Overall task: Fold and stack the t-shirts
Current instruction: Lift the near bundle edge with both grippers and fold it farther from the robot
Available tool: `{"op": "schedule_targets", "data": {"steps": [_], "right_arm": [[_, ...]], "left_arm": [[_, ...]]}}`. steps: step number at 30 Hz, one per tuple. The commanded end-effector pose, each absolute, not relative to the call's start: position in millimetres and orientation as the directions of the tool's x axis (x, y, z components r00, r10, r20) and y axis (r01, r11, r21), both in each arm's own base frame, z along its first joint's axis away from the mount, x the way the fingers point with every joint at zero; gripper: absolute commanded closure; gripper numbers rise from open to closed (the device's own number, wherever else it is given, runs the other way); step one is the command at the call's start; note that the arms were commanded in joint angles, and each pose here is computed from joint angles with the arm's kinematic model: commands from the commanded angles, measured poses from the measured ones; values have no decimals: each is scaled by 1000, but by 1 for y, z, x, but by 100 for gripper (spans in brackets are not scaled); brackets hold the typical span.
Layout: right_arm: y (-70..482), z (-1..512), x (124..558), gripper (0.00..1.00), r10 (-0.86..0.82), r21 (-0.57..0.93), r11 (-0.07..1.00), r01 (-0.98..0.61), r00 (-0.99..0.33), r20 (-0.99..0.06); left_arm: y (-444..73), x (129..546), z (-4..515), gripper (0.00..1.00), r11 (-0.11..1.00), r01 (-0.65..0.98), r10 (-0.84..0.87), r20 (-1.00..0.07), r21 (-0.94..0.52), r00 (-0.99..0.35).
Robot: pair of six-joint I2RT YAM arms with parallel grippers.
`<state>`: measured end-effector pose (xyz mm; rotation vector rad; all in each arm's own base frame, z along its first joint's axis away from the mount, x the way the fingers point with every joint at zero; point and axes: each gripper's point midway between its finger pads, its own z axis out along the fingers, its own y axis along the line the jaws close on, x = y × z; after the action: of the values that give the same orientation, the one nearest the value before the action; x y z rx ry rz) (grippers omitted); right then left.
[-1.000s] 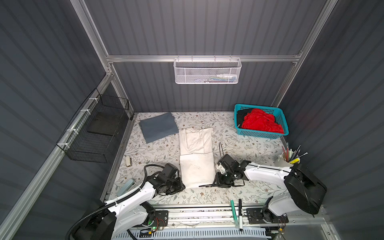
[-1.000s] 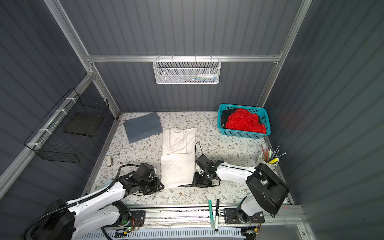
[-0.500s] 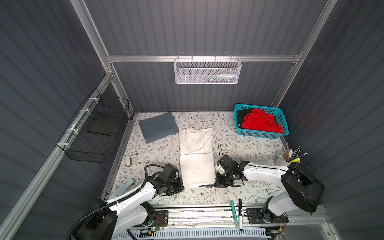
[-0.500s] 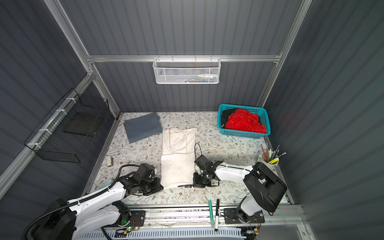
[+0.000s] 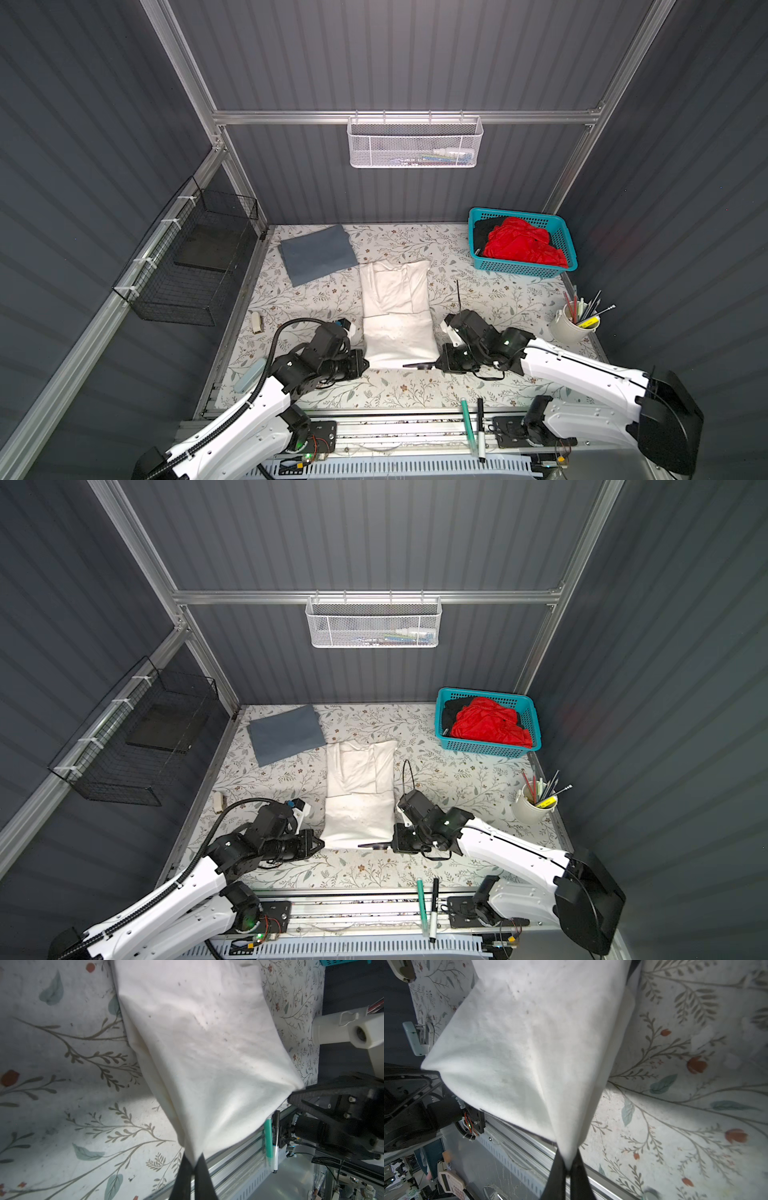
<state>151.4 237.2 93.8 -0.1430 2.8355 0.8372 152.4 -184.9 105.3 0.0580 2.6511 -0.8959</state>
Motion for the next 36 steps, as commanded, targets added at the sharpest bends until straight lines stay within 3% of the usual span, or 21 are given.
{"op": "schedule_targets", "data": {"steps": [1, 6, 17, 25, 36], "right_arm": [[225, 111, 159, 99, -15, 474, 870, -135, -969, -248], [230, 134, 184, 98, -21, 429, 888, -164, -948, -317], [246, 175, 259, 97, 1, 457, 868, -196, -918, -396], [245, 187, 304, 97, -11, 469, 856, -218, -914, -407], [248, 183, 359, 95, -28, 476, 848, -231, -918, -397]], "left_arm": [[-180, 170, 130, 100, 831, 198, -58, -435, -520, -898], [-180, 201, 172, 100, 848, 233, -99, -573, -476, -813], [-186, 268, 204, 100, 898, 186, -185, -726, -398, -662], [-194, 322, 224, 100, 940, 168, -142, -787, -298, -600], [-193, 389, 220, 100, 936, 171, -147, -781, -309, -607]]}}
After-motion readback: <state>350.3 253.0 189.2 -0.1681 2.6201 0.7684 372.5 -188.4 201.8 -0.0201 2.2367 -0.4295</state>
